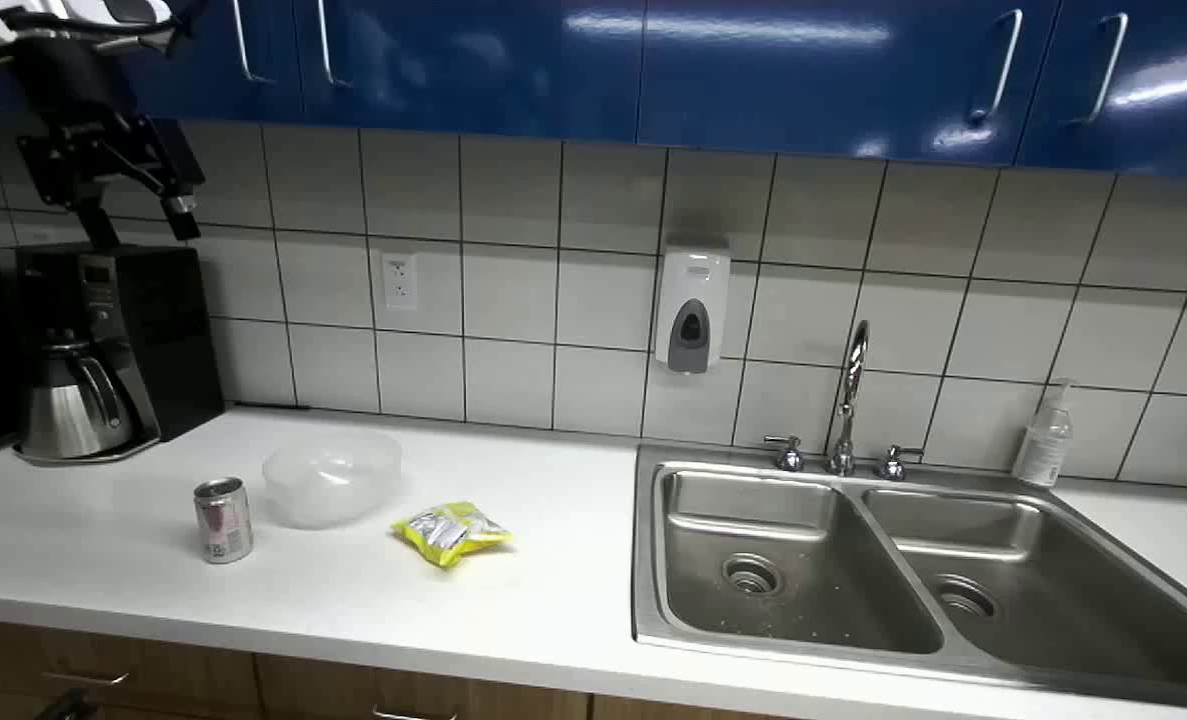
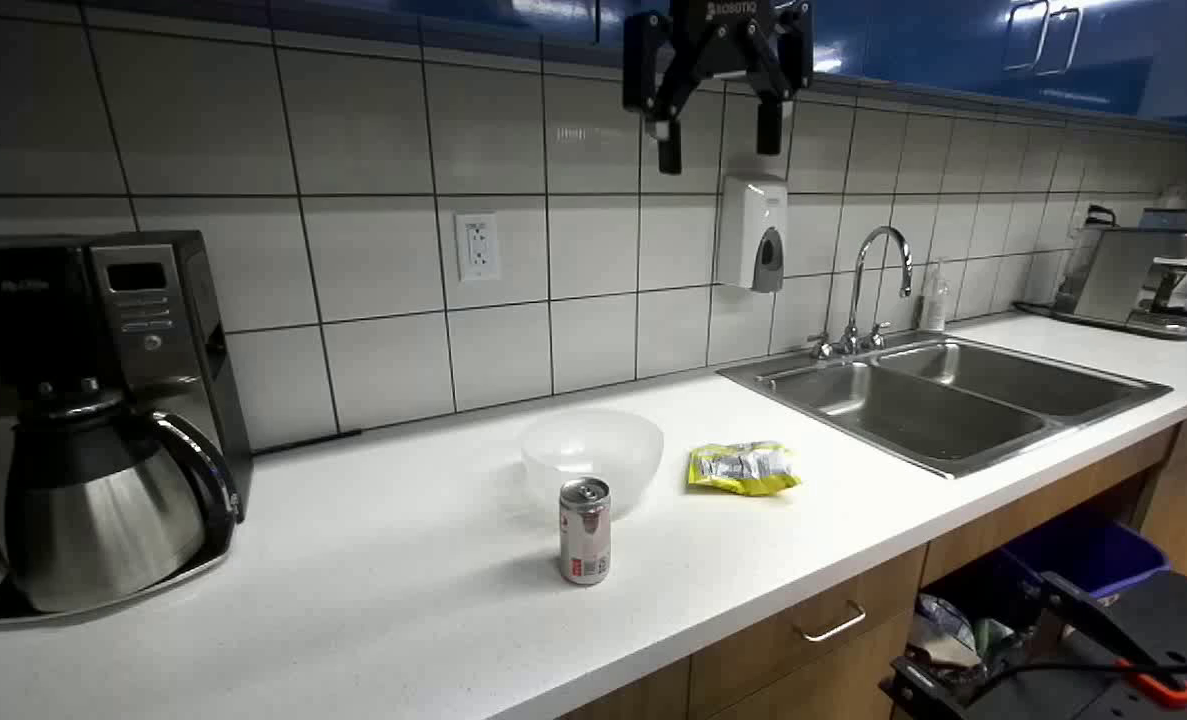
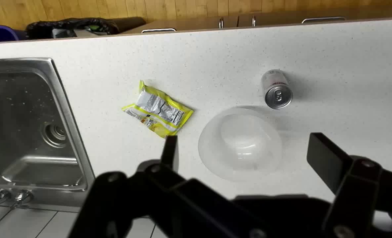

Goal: Put the can inside the bowl

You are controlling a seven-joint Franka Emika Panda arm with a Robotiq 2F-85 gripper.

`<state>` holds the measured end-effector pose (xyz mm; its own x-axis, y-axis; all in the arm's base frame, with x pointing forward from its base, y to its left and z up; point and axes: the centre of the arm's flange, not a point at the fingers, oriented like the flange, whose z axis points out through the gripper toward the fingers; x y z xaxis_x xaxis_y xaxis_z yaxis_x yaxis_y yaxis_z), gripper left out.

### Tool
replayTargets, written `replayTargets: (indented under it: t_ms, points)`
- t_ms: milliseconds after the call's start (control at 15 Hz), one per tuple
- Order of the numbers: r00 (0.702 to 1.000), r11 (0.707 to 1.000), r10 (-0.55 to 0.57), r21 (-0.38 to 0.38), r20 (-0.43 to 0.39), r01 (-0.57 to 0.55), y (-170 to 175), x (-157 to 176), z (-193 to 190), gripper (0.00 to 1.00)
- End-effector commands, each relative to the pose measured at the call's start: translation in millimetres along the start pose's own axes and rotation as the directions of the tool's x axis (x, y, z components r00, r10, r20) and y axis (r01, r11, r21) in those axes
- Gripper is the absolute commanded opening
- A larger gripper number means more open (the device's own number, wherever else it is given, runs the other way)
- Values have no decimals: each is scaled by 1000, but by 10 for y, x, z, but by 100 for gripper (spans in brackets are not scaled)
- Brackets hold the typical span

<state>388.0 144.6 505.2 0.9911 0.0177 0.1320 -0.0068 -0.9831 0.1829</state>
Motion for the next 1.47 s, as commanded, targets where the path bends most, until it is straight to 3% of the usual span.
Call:
replayTargets:
  t_ms: [0, 1133, 1400]
  points:
    - [1000, 1000, 0, 0, 0, 0, 0, 0, 2, 100]
    - [1000, 1000, 0, 0, 0, 0, 0, 0, 2, 100]
    - [1000, 999, -25, 47, 13, 24, 7, 45, 192, 100]
